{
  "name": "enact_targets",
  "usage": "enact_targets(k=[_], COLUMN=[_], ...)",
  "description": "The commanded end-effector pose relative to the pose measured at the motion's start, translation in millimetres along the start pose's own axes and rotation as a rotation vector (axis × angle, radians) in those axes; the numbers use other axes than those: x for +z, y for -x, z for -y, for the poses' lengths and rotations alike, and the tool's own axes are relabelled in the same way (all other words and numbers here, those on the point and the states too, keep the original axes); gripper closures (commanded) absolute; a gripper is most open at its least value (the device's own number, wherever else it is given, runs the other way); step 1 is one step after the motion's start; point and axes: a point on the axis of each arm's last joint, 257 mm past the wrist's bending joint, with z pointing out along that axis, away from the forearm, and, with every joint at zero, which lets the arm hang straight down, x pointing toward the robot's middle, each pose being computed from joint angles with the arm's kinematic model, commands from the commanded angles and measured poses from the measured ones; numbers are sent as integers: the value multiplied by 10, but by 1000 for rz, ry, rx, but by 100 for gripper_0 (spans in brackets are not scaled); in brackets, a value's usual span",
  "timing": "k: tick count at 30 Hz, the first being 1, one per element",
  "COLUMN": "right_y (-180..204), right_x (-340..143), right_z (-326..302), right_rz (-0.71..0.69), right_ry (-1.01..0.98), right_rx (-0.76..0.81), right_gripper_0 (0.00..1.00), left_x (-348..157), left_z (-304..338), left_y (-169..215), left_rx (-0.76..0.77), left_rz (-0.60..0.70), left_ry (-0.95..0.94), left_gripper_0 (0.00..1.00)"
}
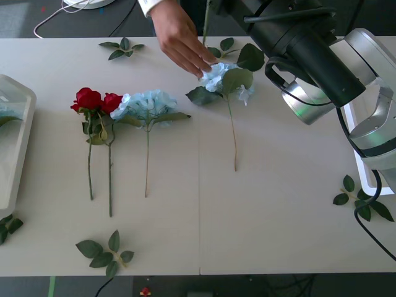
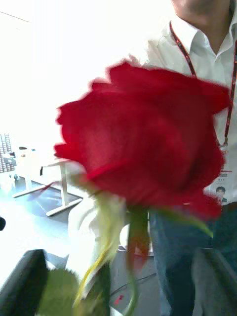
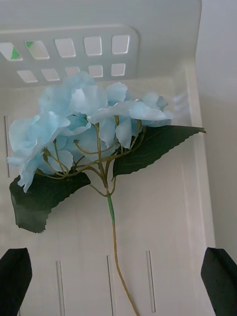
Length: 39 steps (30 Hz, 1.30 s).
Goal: Place the red flowers into the right box and the blue flowers into the left box. If a person shows an open palm, hand one flower to the person first, then continue sorting.
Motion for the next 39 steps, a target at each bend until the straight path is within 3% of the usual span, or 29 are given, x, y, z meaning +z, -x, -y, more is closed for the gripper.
enact_targets(k=[1, 10, 16, 22, 28, 33, 39], right_y=[156, -262, -937, -1548, -2230, -2547, -2938], right_x=[71, -339, -1106, -1783, -2446, -2488, -2234], right_z=[-129, 47, 305, 415, 409, 352, 256], right_rz=[24, -91, -417, -703, -1021, -1100, -1126], right_ry=[30, -4, -179, -311, -448, -492, -519], right_rx=[-14, 92, 197, 272, 316, 328, 347], right_gripper_0=[0, 0, 0, 0, 0, 0, 0], left_x=[-291, -291, -103, -181, -232, -122, -1], left_z=[-308, -308, -138, -85, 255, 722, 1279], left_y=[231, 231, 102, 368, 630, 889, 938], left_rx=[36, 36, 19, 28, -59, -140, -196], left_rz=[42, 42, 33, 67, 4, -15, -59], left_ry=[68, 68, 28, 12, -51, -87, -74], left_gripper_0=[0, 0, 0, 0, 0, 0, 0])
